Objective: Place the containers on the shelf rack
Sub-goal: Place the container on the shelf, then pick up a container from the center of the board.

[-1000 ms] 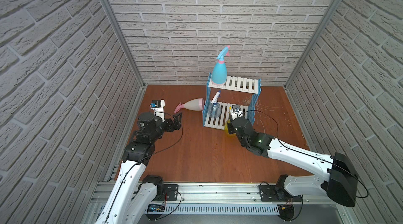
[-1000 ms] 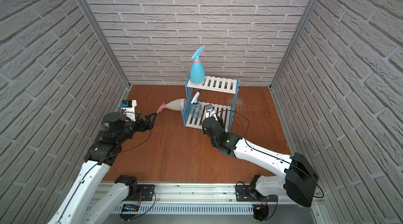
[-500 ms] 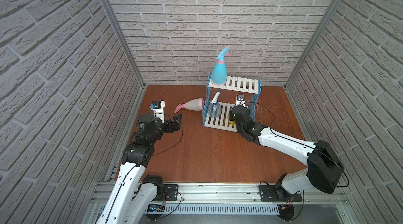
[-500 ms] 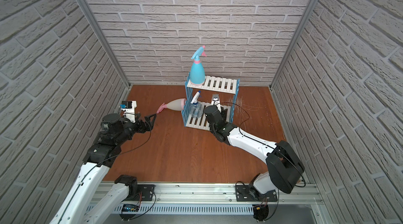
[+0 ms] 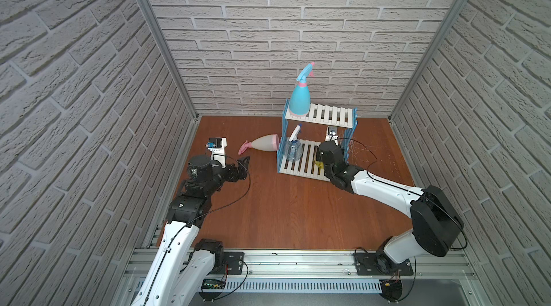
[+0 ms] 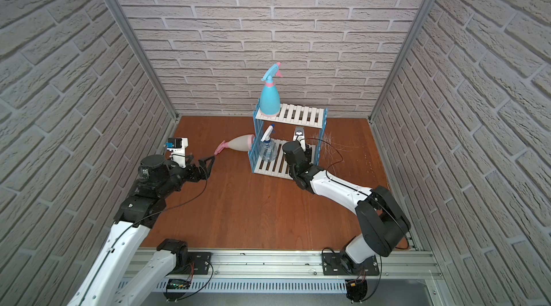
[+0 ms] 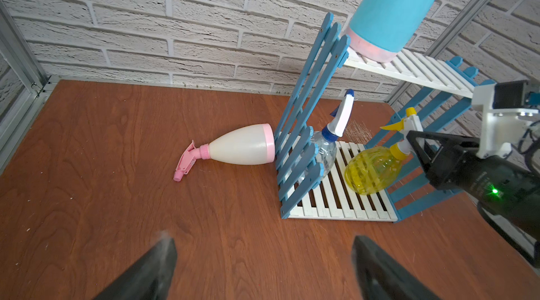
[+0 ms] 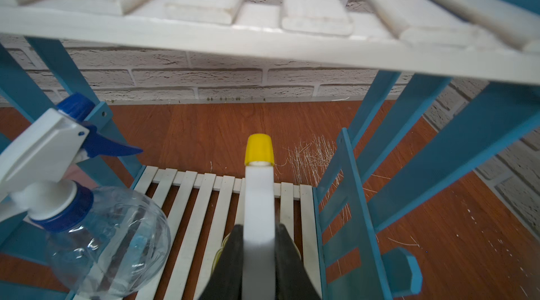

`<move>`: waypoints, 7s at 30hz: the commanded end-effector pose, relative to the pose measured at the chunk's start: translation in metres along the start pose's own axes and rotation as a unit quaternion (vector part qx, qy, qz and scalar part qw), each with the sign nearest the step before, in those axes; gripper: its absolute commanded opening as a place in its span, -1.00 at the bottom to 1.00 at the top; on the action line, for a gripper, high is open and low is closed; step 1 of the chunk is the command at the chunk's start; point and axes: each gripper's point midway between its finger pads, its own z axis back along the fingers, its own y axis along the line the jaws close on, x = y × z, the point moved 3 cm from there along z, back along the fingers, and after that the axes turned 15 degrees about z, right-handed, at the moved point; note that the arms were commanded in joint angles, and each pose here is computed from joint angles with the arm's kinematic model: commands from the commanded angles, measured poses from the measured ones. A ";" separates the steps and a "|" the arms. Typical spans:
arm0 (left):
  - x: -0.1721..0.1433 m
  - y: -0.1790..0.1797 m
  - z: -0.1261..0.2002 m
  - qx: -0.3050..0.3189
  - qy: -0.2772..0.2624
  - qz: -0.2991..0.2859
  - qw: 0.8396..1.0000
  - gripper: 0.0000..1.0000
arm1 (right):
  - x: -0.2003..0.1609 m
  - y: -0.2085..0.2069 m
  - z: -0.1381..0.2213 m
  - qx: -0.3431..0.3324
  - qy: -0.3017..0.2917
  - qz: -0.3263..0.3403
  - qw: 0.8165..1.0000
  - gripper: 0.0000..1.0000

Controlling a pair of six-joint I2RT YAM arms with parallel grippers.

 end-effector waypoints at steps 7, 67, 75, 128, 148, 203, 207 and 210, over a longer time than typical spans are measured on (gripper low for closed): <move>-0.003 0.002 -0.008 -0.003 0.010 -0.004 1.000 0.97 | 0.008 -0.002 -0.009 -0.006 -0.004 -0.030 1.000 -0.49; -0.040 0.135 -0.144 0.190 0.299 0.069 0.933 0.49 | 0.031 0.019 0.166 0.456 -0.147 0.027 0.877 1.00; -0.050 0.167 -0.192 0.210 0.354 0.040 0.910 0.41 | 0.021 0.019 0.169 0.461 -0.146 0.014 0.875 1.00; -0.049 0.178 -0.207 0.279 0.306 -0.062 0.908 -0.81 | 0.004 0.010 0.164 0.435 -0.119 -0.009 0.892 1.00; 0.019 0.098 -0.040 0.366 0.130 -0.253 0.886 -0.82 | 0.033 0.018 0.157 0.439 -0.091 -0.018 0.893 1.00; -0.040 -0.153 -0.023 -0.051 0.131 -0.616 0.775 -0.77 | 0.090 0.089 0.181 0.726 0.141 -0.004 0.673 -0.07; -0.041 -0.153 -0.023 -0.053 0.130 -0.617 0.775 -0.77 | 0.087 0.092 0.179 0.727 0.144 -0.005 0.672 -0.21; -0.042 -0.153 -0.023 -0.056 0.132 -0.617 0.774 -0.77 | 0.088 0.092 0.178 0.728 0.142 -0.007 0.671 -0.24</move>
